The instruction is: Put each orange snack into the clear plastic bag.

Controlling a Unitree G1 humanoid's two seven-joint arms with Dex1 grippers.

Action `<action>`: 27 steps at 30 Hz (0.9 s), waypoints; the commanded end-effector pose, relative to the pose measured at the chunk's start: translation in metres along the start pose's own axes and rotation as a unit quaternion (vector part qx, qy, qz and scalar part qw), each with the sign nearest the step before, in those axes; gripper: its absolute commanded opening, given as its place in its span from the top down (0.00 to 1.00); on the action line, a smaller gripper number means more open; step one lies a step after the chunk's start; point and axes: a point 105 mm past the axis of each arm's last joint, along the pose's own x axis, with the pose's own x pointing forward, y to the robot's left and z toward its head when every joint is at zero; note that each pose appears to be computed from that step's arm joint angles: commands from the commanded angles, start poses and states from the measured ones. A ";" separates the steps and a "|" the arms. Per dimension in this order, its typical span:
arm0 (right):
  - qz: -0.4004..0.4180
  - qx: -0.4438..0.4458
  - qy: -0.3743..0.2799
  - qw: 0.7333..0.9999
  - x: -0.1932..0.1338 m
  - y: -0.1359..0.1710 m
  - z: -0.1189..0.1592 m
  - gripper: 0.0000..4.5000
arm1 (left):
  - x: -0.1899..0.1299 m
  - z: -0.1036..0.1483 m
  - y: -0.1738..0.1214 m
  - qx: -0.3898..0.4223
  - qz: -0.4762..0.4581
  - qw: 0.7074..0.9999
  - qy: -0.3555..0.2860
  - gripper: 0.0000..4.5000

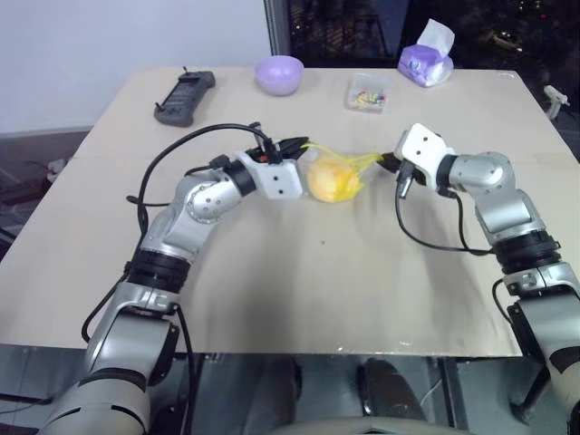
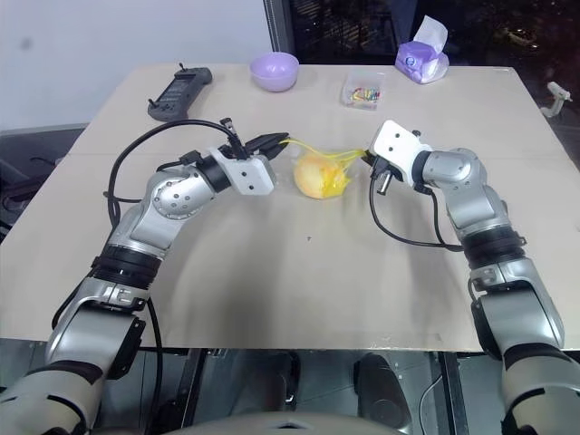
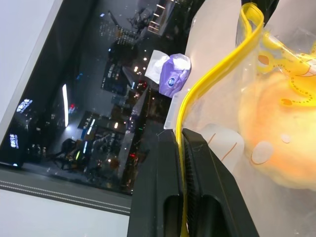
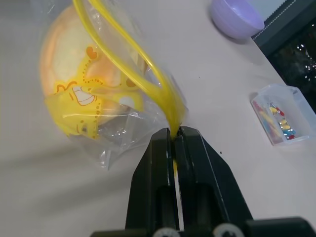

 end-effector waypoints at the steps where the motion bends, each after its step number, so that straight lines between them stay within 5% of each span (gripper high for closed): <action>1: -0.051 -0.022 -0.020 0.998 -0.009 -0.025 0.013 0.99 | 0.002 0.002 0.011 0.012 0.020 1.000 -0.003 1.00; 7: -0.211 -0.044 -0.062 0.975 -0.027 -0.088 0.041 0.99 | 0.021 -0.004 0.068 0.042 0.134 0.990 0.022 1.00; 11: -0.234 -0.067 -0.077 0.967 -0.044 -0.104 0.054 0.99 | 0.020 -0.005 0.086 0.050 0.166 0.985 0.020 1.00; 17: -0.047 -0.049 -0.012 0.998 -0.051 -0.029 0.019 0.99 | 0.010 0.004 -0.010 -0.053 -0.028 0.998 -0.018 1.00; 21: 0.082 0.017 0.024 0.996 -0.049 0.051 -0.008 0.99 | -0.034 0.009 -0.096 -0.158 -0.219 0.963 0.010 1.00; 23: 0.122 0.039 0.042 0.991 -0.046 0.085 -0.021 0.94 | -0.052 0.018 -0.121 -0.208 -0.270 0.940 0.017 0.85; 27: 0.138 0.070 0.091 0.984 -0.065 0.097 -0.042 0.60 | -0.062 0.025 -0.121 -0.272 -0.266 0.924 0.028 0.53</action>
